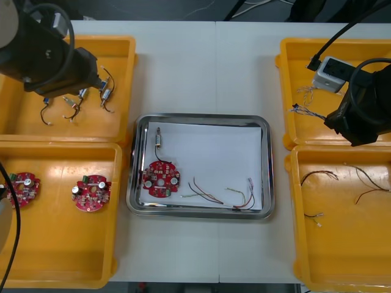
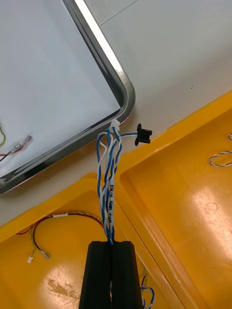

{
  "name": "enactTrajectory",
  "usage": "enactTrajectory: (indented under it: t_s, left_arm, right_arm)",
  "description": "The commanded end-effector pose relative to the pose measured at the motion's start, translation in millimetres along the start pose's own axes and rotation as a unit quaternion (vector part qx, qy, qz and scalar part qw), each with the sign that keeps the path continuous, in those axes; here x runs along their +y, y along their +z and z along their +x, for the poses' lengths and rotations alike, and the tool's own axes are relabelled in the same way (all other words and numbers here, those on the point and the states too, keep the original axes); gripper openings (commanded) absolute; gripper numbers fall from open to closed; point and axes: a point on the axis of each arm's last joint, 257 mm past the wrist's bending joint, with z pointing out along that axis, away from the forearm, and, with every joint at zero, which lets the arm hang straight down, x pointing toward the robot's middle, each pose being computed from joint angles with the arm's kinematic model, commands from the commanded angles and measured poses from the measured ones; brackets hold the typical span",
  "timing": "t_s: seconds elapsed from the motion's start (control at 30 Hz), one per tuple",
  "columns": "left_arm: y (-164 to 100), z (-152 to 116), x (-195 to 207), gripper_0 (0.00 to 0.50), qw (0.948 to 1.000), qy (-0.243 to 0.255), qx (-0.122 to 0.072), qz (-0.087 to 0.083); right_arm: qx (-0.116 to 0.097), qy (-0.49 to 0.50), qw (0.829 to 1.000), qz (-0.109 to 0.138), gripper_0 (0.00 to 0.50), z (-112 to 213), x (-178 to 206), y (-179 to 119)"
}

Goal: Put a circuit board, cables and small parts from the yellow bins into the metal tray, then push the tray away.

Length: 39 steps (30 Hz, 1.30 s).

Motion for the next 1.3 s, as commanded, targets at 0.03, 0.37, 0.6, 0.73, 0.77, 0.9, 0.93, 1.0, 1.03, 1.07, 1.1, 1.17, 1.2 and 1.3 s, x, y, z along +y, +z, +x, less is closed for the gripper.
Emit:
enactTrajectory:
  t_s: [0.03,0.37,0.6,0.73,0.77,0.9,0.93,1.0,1.03,1.07,1.1,1.17,1.2,1.3]
  left_arm:
    - [-18,-14,56,0.468,0.9979,0.048,-0.018,-0.04]
    - [-10,-5,130,0.468,0.9954,0.037,0.015,-0.087]
    - [2,-14,156,0.468,0.993,0.019,0.006,-0.117]
    - [10,-24,163,0.468,0.9927,0.017,-0.009,-0.119]
    - [10,-29,165,0.468,0.9924,0.018,-0.017,-0.12]
    - [12,-40,167,0.468,0.9914,0.022,-0.038,-0.123]
    - [12,-42,168,0.468,0.9911,0.024,-0.041,-0.125]
    - [11,-47,169,0.468,0.9902,0.027,-0.051,-0.127]
    - [12,-48,170,0.466,0.9897,0.029,-0.053,-0.13]
    - [12,-50,170,0.468,0.989,0.033,-0.057,-0.132]
    - [13,-51,169,0.467,0.9886,0.036,-0.059,-0.134]
    - [14,-53,171,0.468,0.9877,0.038,-0.062,-0.138]
    - [15,-54,172,0.468,0.987,0.04,-0.063,-0.142]
    - [15,-53,172,0.468,0.9869,0.04,-0.063,-0.143]
  right_arm:
    - [-0.012,0.017,1.0,0.013,0.0,-3,-4,-8]
    - [-0.006,0.024,1.0,0.003,0.0,3,1,-2]
    - [-0.016,0.016,1.0,0.001,0.0,-6,3,-4]
    - [-0.02,-0.002,1.0,-0.007,0.0,-17,10,0]
    - [-0.017,-0.01,1.0,-0.009,0.0,-19,13,2]
    - [-0.004,-0.042,0.999,-0.017,0.0,-28,26,12]
    - [0.0,-0.049,0.999,-0.017,0.0,-29,29,14]
    - [0.007,-0.062,0.998,-0.019,0.0,-33,34,19]
    - [0.006,-0.068,0.997,-0.02,0.0,-37,36,21]
    - [0.005,-0.073,0.997,-0.022,0.0,-40,38,24]
    - [0.003,-0.076,0.997,-0.026,0.0,-44,41,27]
    - [-0.001,-0.085,0.996,-0.033,0.0,-53,45,34]
    - [-0.002,-0.091,0.995,-0.038,0.0,-59,47,39]
    - [-0.008,-0.106,0.993,-0.043,0.0,-72,52,49]
